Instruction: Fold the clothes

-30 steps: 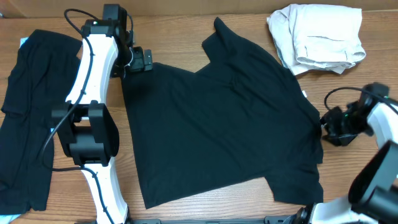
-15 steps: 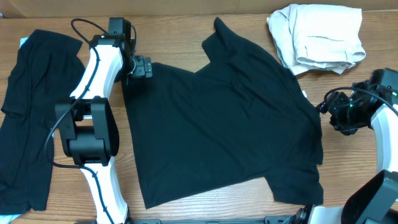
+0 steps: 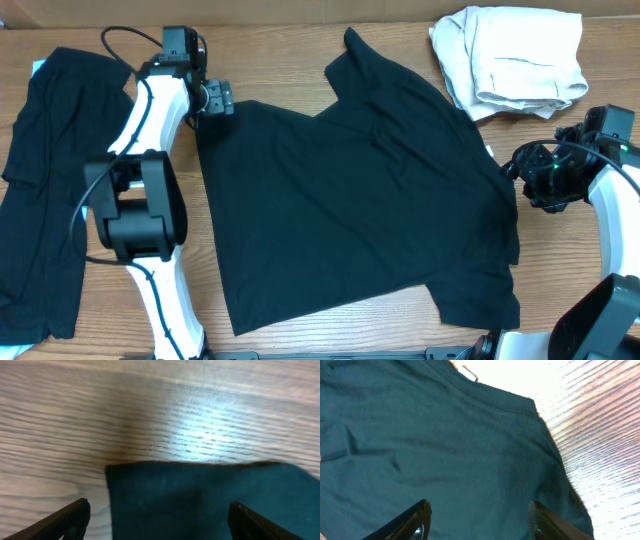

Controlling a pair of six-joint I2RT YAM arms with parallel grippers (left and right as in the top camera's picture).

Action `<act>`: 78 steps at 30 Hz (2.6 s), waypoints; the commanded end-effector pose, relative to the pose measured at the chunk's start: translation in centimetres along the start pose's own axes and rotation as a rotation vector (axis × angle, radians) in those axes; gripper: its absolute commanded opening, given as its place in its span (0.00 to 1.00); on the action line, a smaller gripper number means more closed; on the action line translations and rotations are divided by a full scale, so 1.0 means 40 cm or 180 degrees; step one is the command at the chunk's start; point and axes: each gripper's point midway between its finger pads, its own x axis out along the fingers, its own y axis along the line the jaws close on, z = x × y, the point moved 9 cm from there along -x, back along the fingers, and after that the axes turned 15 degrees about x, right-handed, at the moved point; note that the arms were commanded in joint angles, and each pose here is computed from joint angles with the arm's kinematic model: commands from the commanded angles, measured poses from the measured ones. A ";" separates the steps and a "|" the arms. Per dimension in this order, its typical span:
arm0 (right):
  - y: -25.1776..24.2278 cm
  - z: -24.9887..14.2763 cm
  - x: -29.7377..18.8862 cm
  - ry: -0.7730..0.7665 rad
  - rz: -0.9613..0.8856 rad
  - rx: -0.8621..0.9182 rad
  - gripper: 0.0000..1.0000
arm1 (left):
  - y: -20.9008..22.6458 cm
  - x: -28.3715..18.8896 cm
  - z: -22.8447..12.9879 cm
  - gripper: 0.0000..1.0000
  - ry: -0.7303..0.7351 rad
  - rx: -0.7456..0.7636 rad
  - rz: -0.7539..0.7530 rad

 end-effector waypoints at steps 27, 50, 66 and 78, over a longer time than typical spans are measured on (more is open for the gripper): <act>0.017 0.002 -0.011 -0.0065 0.0052 -0.0058 0.66 | 0.207 0.083 -0.042 0.04 0.0112 -0.0162 0.0623; 0.155 -0.062 0.031 -0.0202 0.0232 -0.0776 0.66 | 0.126 -0.282 0.147 1.00 -0.0303 -0.0205 0.0256; 0.125 -0.132 0.247 0.0051 -0.0445 -0.0556 0.65 | -0.128 -0.436 0.141 1.00 -0.0238 0.0313 -0.0362; 0.078 -0.160 0.295 0.0236 -0.0843 -0.0253 0.05 | -0.151 -0.437 0.137 1.00 -0.0210 0.0376 -0.0366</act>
